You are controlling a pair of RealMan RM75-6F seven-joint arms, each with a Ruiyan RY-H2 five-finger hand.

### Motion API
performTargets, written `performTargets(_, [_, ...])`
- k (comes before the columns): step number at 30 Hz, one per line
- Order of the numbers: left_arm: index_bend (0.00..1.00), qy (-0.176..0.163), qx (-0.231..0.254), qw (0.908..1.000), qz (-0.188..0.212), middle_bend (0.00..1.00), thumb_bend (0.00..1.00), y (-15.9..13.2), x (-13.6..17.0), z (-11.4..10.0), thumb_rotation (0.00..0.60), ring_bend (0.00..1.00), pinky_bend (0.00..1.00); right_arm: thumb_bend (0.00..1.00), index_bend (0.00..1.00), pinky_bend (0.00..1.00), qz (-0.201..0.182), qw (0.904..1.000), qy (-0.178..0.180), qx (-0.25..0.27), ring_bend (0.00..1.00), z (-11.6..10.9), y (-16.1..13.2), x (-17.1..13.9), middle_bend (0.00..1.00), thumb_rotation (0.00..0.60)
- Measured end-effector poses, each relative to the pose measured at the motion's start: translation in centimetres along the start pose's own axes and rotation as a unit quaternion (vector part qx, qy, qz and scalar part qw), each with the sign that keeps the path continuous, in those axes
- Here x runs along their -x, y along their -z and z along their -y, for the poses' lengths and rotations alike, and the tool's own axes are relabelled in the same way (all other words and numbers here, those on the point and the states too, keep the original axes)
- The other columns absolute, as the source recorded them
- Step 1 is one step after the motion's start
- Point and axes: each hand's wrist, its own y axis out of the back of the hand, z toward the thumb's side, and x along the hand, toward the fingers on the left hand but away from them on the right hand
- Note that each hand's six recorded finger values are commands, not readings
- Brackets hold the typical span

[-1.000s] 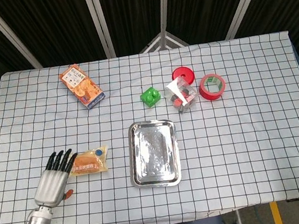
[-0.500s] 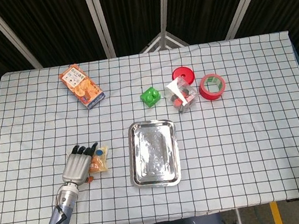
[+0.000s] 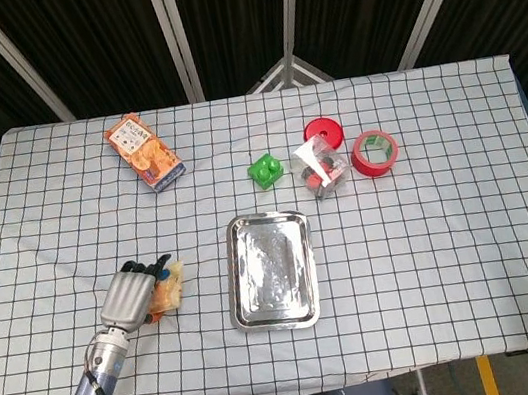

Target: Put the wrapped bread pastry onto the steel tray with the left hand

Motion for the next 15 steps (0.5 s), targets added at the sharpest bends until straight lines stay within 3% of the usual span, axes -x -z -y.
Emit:
performTargets(7, [0.14, -0.007, 0.02, 0.9994, 0.025, 0.39, 0.28, -0.6, 1.9, -2.7, 0.6, 0.35, 0.26, 0.3, 0.0, 0.0, 0.004, 1.0, -0.002, -0.002, 0.0, 0.2, 0.0, 0.2, 0.0, 0.6])
performTargets(15, [0.17, -0.024, 0.024, 0.9982, 0.05, 0.4, 0.29, -3.1, -1.1, -5.1, 0.6, 0.35, 0.3, 0.3, 0.0, 0.0, 0.008, 1.0, -0.002, 0.001, 0.0, 0.1, 0.1, 0.5, 0.0, 0.6])
